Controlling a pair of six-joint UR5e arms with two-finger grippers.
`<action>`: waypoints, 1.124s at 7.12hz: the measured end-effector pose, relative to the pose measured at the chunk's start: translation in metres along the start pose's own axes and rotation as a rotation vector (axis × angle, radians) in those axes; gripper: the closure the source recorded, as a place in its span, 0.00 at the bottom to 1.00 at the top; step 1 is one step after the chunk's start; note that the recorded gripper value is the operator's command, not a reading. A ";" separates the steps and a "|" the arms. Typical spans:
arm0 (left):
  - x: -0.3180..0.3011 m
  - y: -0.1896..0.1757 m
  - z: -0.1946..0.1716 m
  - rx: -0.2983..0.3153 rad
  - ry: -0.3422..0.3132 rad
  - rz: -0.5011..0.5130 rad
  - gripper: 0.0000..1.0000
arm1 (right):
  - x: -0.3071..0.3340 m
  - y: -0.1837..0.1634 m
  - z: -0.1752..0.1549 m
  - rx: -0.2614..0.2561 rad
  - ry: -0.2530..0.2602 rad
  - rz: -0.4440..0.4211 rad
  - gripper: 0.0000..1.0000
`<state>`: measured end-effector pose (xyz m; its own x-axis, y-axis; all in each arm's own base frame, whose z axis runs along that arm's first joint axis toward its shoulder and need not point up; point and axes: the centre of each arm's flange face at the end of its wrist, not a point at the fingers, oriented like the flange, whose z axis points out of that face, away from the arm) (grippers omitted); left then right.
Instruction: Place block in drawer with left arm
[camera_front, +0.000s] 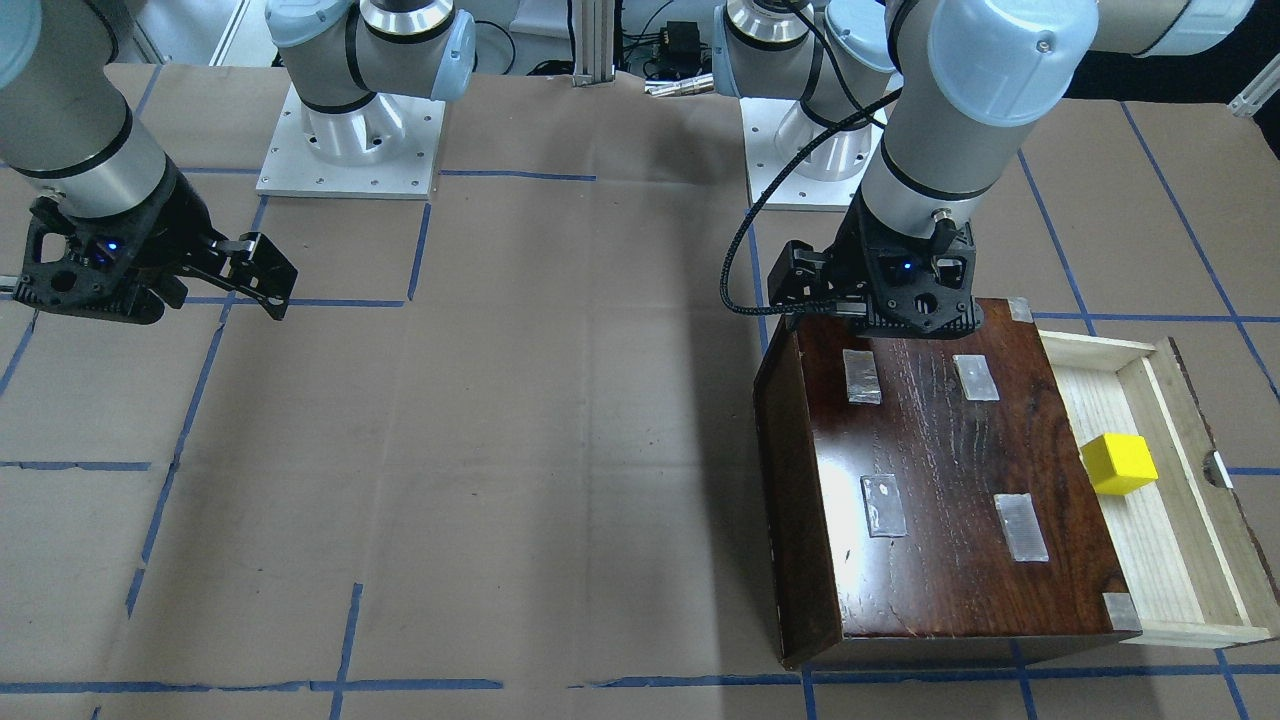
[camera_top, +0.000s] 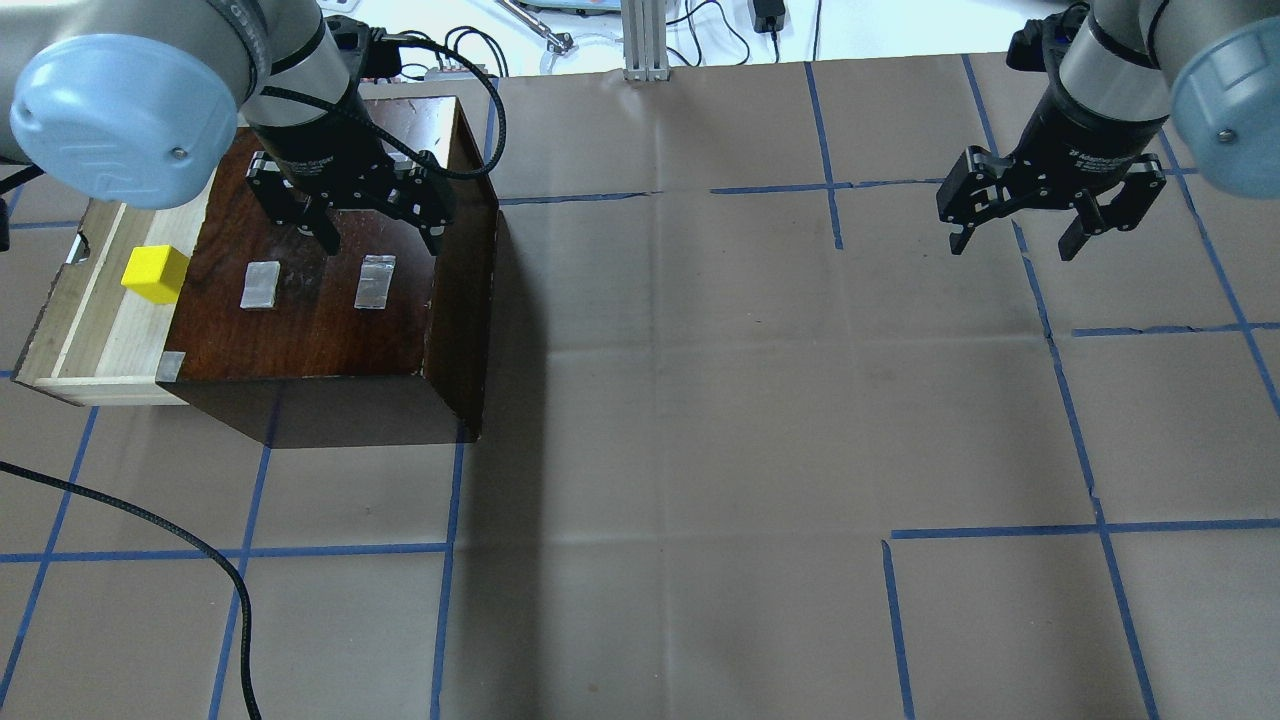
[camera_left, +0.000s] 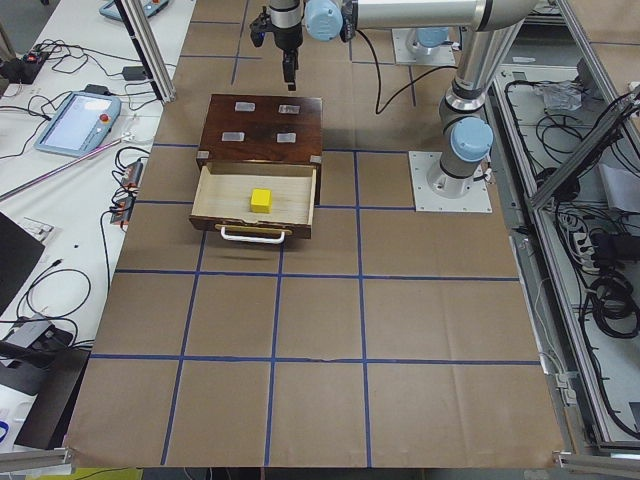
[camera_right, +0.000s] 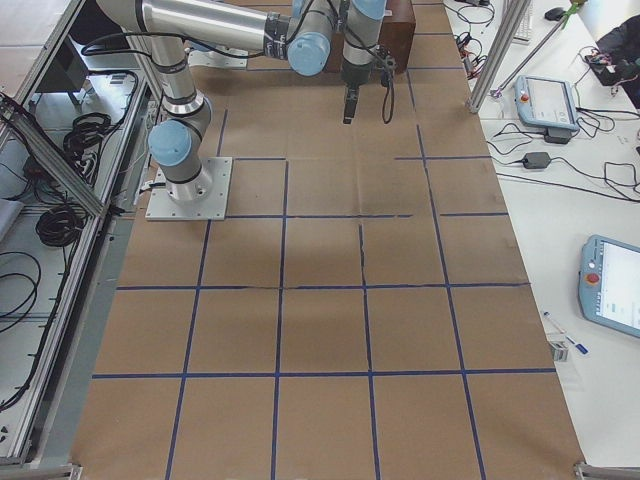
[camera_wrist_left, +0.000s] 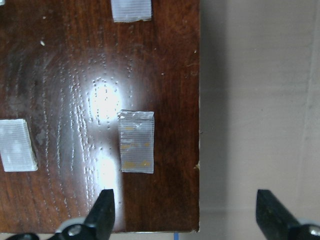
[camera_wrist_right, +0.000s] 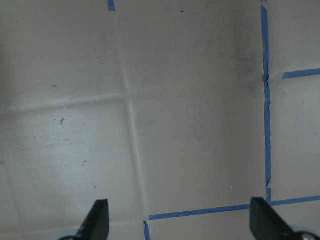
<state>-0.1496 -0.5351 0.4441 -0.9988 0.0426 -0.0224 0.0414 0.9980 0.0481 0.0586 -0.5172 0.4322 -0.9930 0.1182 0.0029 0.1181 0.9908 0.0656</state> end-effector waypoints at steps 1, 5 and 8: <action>0.000 0.000 0.001 0.001 0.000 0.000 0.01 | 0.000 0.000 0.000 0.000 0.000 0.000 0.00; 0.001 0.000 0.003 -0.002 0.000 0.002 0.01 | 0.000 0.000 0.000 0.000 0.000 -0.001 0.00; 0.001 -0.001 0.003 -0.003 0.001 0.001 0.01 | 0.000 0.000 0.000 0.000 0.000 0.000 0.00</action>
<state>-0.1503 -0.5358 0.4406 -0.9988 0.0436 -0.0218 0.0424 0.9978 0.0515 0.0586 -0.5173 0.4322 -0.9930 0.1183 0.0029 0.1182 0.9908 0.0656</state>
